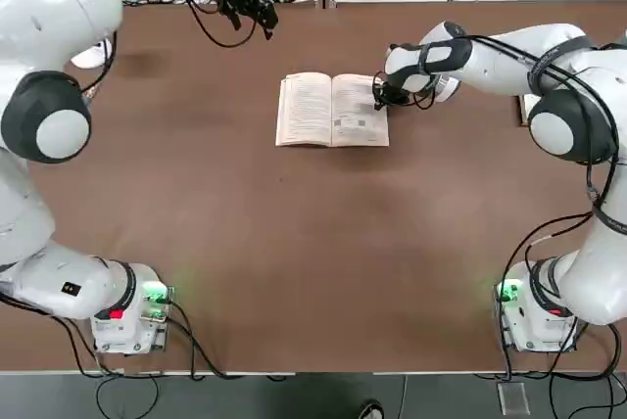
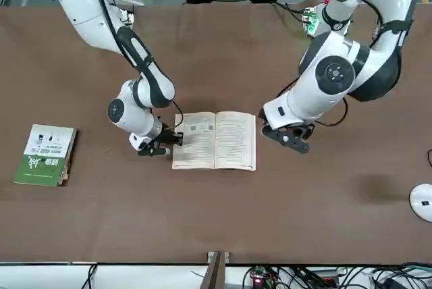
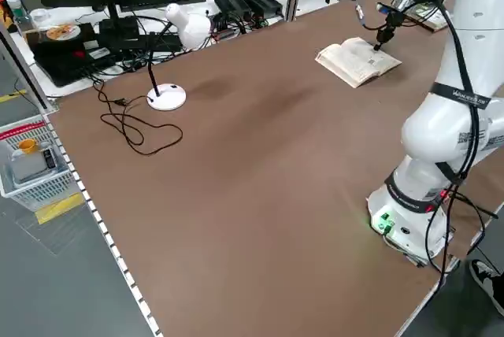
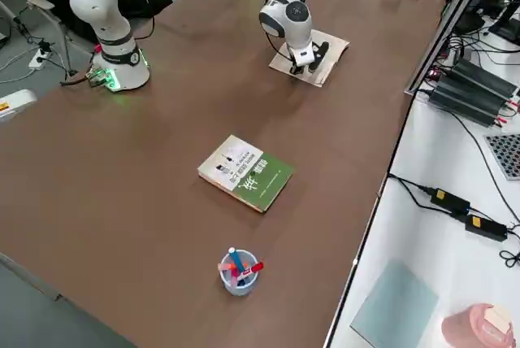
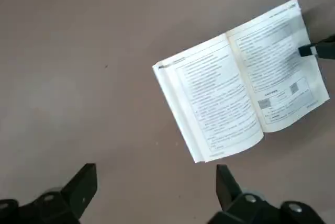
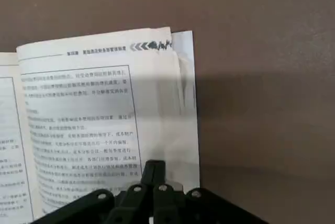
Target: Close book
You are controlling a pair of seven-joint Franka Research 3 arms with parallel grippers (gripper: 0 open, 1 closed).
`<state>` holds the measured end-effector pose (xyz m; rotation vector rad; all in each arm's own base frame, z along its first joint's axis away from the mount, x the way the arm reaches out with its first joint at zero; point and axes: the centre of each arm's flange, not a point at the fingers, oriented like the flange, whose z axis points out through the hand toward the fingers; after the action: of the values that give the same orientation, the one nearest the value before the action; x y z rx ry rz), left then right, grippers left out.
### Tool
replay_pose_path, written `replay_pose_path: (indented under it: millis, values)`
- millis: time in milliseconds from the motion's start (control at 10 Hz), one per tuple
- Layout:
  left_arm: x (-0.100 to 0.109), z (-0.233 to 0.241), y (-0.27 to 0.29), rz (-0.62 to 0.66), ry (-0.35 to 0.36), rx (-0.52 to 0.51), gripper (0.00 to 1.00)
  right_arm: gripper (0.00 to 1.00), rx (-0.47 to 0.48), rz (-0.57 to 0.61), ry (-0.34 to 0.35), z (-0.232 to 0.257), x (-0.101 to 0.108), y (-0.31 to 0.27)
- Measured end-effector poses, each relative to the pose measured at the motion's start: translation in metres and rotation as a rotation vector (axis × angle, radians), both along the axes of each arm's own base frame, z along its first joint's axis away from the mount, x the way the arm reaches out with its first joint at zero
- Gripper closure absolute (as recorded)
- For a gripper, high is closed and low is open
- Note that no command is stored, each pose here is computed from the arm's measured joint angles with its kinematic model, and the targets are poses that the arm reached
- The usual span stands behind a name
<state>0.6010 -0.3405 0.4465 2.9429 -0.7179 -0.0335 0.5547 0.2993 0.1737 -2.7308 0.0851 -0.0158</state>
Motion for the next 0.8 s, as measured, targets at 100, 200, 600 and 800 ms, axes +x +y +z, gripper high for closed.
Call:
replay_pose_path:
  millis: [100,200,600,800]
  values:
    - [0.000,-0.009,-0.007,-0.018,-0.003,-0.007,0.00,0.99,0.000,0.000,0.000,0.000,0.000,0.000]
    - [0.001,-0.018,-0.013,-0.044,-0.009,-0.014,0.00,0.99,0.000,0.000,0.000,0.000,0.000,0.000]
    - [0.010,-0.050,-0.024,-0.149,-0.037,-0.039,0.00,0.99,0.000,0.001,-0.001,0.000,0.000,0.000]
    - [0.009,-0.060,-0.029,-0.169,-0.033,-0.040,0.00,0.99,0.000,0.001,-0.001,0.000,0.000,0.000]
